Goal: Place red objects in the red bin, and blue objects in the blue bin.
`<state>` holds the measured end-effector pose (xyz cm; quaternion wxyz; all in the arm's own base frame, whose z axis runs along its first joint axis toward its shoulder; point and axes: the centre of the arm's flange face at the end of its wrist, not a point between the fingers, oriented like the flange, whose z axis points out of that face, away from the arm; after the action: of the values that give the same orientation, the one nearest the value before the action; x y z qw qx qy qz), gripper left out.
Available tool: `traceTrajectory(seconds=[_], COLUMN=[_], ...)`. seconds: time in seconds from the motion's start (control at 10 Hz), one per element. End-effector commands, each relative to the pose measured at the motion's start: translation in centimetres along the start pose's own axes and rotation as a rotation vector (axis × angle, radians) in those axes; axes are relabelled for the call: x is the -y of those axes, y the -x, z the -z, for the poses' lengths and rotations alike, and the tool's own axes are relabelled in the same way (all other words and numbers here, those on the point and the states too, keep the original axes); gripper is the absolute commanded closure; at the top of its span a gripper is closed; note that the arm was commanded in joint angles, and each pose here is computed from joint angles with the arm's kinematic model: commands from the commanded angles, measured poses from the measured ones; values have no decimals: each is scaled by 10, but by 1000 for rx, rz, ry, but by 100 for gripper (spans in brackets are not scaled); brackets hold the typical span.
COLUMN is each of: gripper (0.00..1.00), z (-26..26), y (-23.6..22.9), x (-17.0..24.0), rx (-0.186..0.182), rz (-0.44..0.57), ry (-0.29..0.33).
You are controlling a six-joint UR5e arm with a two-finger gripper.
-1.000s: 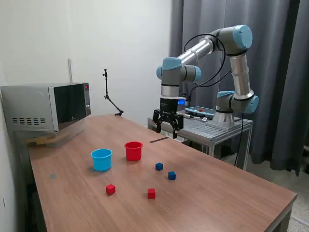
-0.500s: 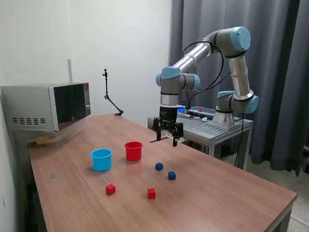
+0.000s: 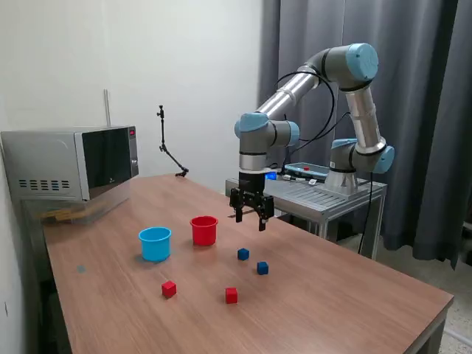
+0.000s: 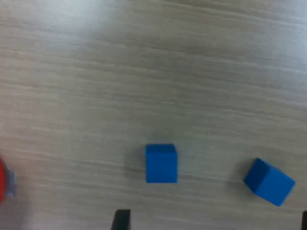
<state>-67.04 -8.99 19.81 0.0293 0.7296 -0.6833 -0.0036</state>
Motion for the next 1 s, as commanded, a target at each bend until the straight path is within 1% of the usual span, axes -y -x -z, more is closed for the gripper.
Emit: traceTrajectory(seconds=[0.0, 0.5, 0.7, 0.9], gripper=[0, 0, 0, 0], z=[-17, -50, -59, -66], y=[9, 18, 18, 19], x=[0, 0, -1, -2], rx=[-3, -10, -11, -13], rz=[-3, -8, 23, 29], ry=[-20, -45, -49, -58])
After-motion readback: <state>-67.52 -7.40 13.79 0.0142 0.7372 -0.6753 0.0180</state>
